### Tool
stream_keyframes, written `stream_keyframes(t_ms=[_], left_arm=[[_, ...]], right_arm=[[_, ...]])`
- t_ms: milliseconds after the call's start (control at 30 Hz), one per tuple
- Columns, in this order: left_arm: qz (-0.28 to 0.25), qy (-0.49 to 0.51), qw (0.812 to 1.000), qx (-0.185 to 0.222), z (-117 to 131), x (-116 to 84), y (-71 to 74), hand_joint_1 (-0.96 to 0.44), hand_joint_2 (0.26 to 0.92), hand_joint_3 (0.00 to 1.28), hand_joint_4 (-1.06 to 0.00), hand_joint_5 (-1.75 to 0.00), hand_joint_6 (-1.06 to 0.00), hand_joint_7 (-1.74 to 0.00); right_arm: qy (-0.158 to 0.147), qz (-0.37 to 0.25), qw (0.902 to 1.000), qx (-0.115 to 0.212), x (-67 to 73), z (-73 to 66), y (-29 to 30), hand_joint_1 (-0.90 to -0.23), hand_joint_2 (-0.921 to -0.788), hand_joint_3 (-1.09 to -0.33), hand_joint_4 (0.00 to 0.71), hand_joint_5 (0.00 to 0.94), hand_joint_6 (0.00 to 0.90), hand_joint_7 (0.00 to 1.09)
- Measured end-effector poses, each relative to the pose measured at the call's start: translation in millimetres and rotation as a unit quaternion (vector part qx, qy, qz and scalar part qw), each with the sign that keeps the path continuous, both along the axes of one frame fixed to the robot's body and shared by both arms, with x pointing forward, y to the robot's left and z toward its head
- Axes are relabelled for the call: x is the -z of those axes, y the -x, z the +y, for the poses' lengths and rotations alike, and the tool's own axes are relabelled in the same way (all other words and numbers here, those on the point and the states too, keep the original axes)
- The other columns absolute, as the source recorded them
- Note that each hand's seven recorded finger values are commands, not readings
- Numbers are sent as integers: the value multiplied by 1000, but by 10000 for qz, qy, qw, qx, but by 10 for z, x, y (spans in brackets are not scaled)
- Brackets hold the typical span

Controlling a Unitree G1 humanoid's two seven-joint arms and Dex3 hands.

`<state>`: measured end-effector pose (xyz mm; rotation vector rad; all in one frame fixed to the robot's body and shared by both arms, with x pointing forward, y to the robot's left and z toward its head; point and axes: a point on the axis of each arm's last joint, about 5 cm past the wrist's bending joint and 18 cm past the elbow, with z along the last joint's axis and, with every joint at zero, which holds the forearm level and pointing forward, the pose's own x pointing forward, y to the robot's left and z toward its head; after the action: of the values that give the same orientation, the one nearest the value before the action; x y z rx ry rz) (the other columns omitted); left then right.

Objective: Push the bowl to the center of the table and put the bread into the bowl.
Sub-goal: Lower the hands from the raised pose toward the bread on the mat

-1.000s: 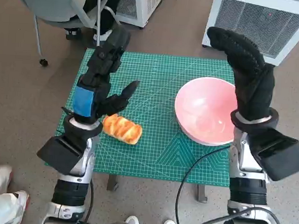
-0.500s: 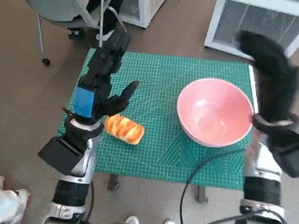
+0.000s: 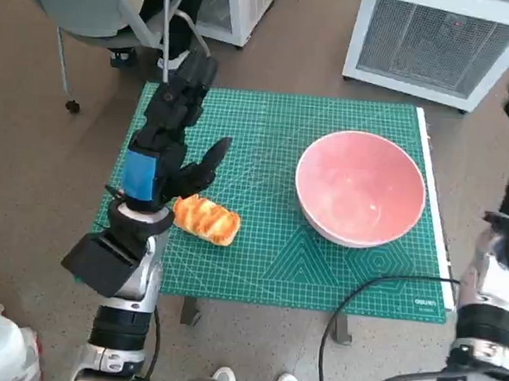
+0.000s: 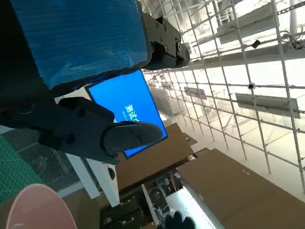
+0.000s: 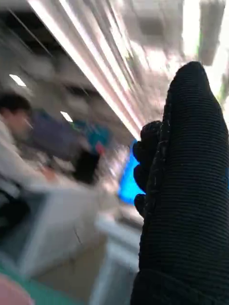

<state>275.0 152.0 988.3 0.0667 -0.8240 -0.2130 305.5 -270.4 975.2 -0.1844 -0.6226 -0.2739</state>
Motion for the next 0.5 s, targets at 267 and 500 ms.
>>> stream_keyframes(t_ms=[267, 500], left_arm=[[16, 15, 10000, 9, -8, 8, -2, -394, 921, 421, -304, -4, -335, -117], [18, 16, 10000, 7, -7, 9, -2, -393, 921, 421, -305, -4, -335, -115]], right_arm=[[-524, 663, 9962, 232, 178, -85, 28, -532, -921, -864, 270, 1, -1, 672], [-804, 1031, 9913, 118, 288, -64, 33, -530, -921, -854, 247, 0, -1, 665]])
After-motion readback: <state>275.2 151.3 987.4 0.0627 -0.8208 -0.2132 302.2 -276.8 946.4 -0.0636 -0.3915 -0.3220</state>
